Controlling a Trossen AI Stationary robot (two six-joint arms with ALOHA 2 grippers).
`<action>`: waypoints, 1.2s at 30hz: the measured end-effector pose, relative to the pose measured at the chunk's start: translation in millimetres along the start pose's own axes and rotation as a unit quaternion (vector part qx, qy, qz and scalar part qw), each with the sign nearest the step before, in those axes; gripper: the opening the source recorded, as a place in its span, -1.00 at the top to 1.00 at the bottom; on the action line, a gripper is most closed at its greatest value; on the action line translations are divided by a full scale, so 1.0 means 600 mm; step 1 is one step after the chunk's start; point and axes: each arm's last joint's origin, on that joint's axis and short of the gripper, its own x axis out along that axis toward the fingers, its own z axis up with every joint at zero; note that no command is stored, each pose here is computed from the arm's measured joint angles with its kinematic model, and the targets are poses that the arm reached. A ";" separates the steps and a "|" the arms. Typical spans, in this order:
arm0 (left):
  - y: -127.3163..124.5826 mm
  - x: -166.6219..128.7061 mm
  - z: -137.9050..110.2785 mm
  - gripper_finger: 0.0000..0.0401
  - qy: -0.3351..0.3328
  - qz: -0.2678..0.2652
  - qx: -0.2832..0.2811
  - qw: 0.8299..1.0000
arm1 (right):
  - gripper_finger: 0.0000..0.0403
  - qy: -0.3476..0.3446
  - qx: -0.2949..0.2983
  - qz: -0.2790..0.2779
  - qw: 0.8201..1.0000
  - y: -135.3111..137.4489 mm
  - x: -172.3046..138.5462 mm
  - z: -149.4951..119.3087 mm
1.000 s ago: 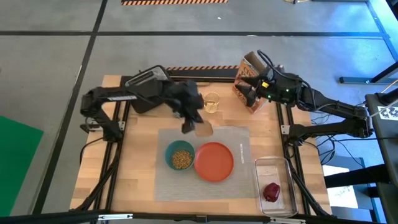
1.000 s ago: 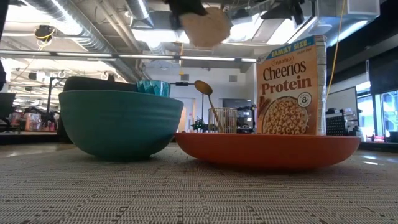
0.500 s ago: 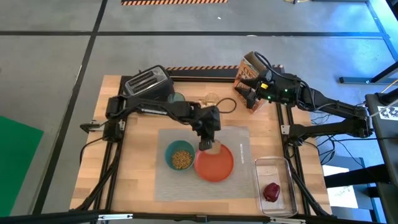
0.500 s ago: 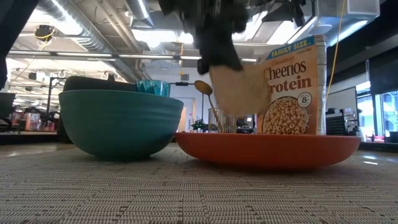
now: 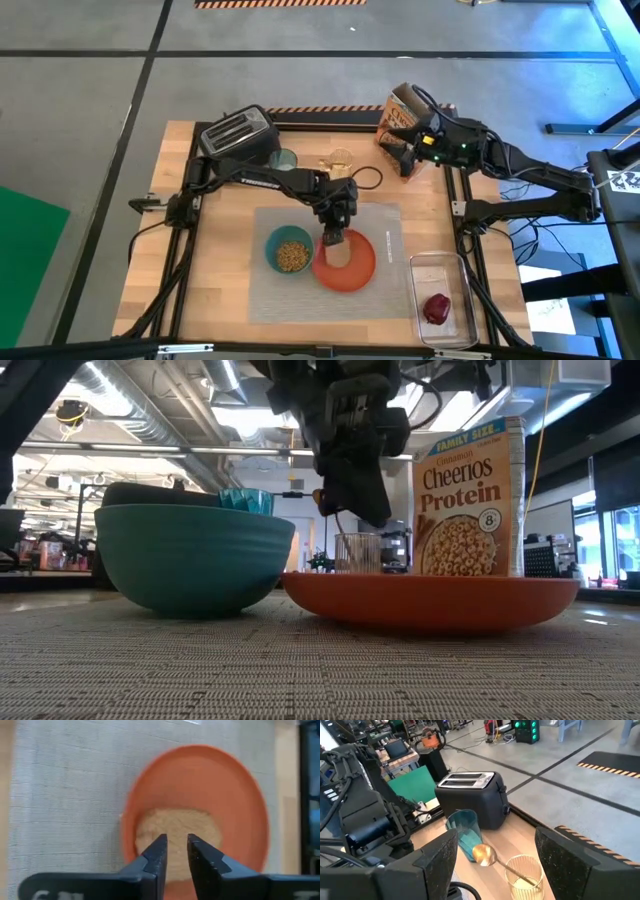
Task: Arrange a breakfast setting
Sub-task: Put the bread on the orange plate, then put the red apple on the orange plate to the right of the bread
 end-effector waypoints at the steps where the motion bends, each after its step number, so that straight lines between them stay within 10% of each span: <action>1: 0.004 -0.005 0.001 0.62 -0.003 0.008 -0.002 1.000 | -0.27 -0.004 -0.001 -0.004 1.000 -0.001 -0.001 0.001; 17: 0.077 -0.283 -0.026 0.42 -0.045 0.235 0.008 0.971 | -0.27 -0.034 0.000 -0.057 0.998 -0.007 -0.018 0.007; 25: 0.143 -0.332 -0.036 0.42 -0.056 0.261 -0.027 0.963 | -0.27 -0.044 0.028 -0.091 0.994 -0.011 -0.018 0.007; 36: 0.117 -0.376 -0.024 0.42 -0.153 0.224 0.030 0.962 | -0.27 0.244 0.182 -0.051 0.951 0.003 -0.036 -0.079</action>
